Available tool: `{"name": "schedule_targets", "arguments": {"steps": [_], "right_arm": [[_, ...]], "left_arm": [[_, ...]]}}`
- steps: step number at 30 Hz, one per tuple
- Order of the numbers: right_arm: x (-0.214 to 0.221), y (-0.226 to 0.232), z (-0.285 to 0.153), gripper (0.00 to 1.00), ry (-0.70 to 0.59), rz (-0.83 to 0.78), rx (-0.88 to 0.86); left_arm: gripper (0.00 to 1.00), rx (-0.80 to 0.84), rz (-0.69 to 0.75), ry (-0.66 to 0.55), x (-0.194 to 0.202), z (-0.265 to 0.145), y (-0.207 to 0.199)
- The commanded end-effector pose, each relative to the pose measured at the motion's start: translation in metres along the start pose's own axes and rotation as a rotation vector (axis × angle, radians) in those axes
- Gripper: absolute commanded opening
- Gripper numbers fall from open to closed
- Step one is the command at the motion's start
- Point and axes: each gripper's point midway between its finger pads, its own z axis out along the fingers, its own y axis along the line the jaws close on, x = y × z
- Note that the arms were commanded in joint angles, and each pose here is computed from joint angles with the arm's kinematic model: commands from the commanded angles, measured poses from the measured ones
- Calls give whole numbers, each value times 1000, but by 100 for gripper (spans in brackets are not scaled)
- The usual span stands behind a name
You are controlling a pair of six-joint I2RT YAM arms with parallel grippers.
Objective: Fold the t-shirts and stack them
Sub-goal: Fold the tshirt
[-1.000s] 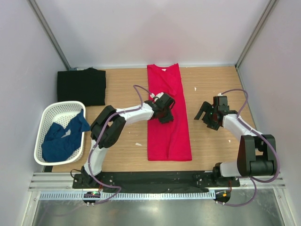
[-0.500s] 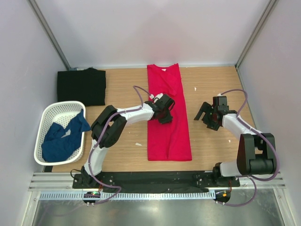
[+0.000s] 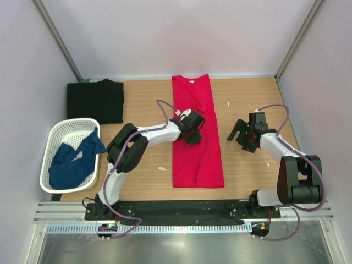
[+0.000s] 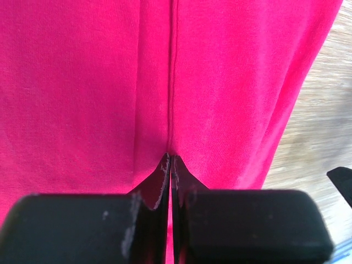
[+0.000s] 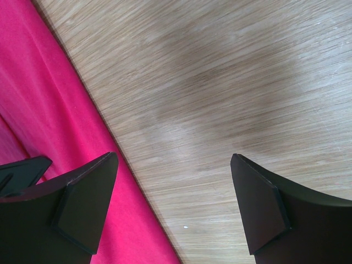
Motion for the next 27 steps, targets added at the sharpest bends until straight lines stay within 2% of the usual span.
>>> {"name": "schedule_targets", "arguments": {"steps": [1,18,27], "right_arm": [[-16,11,-3,89,-43,-21,-29],[-12,10,0,89,-26,-23,-30],[-11,9,2,89,-20,-23,-29]], "left_arm": [[0,9,38,-83,-21,-15,-8],[0,-7,53,-114,-36,-33,3],[0,-23,67,-80,-27,-21,10]]}}
